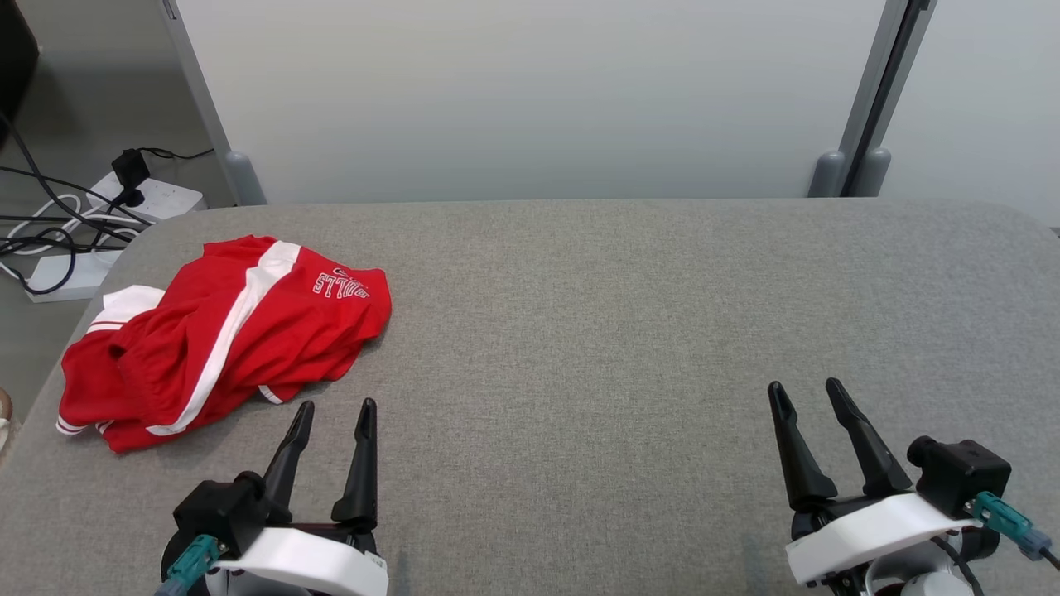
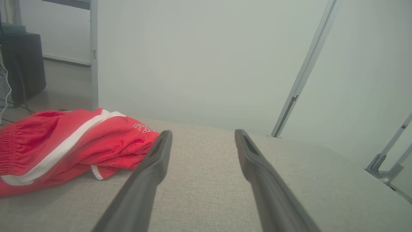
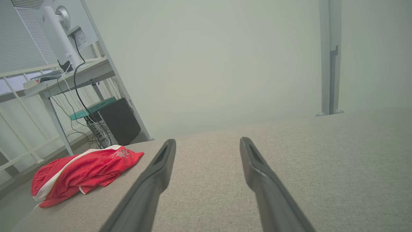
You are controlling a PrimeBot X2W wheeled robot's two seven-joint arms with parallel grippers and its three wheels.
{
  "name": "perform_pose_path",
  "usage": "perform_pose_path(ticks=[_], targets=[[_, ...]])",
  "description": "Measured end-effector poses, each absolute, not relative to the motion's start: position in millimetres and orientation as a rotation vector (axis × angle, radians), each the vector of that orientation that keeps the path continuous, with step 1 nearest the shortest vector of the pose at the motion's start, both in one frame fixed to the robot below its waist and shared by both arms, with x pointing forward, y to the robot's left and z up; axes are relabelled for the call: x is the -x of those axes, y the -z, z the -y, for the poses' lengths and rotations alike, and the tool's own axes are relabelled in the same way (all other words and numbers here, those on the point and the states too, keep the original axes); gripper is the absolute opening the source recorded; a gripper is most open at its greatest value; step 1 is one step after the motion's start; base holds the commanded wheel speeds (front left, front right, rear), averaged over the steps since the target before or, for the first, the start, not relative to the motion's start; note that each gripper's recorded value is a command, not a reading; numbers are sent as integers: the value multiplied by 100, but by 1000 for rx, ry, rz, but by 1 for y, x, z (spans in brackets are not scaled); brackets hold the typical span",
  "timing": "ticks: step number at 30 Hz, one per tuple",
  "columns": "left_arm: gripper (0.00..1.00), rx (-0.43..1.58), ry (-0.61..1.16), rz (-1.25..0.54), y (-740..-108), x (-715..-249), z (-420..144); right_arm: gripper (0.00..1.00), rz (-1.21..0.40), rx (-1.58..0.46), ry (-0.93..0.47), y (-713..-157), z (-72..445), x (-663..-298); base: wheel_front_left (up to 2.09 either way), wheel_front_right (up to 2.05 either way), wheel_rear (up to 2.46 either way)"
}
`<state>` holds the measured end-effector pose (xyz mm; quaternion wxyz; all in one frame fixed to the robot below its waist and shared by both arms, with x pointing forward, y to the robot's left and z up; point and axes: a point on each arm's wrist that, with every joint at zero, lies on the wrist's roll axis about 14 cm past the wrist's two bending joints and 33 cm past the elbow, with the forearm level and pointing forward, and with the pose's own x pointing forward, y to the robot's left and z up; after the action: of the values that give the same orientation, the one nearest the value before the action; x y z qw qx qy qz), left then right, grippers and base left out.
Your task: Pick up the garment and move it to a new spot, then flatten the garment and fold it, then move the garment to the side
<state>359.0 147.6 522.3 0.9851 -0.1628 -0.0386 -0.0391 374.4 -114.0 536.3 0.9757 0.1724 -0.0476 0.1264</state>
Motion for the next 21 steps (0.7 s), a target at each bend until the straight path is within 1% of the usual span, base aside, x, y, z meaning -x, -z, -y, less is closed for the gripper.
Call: perform_pose_path(ticks=[21], targets=[[100, 101, 103, 184, -544, -355, -137, 100, 208, -112, -327, -557, 96, -368, 0, 0, 0]])
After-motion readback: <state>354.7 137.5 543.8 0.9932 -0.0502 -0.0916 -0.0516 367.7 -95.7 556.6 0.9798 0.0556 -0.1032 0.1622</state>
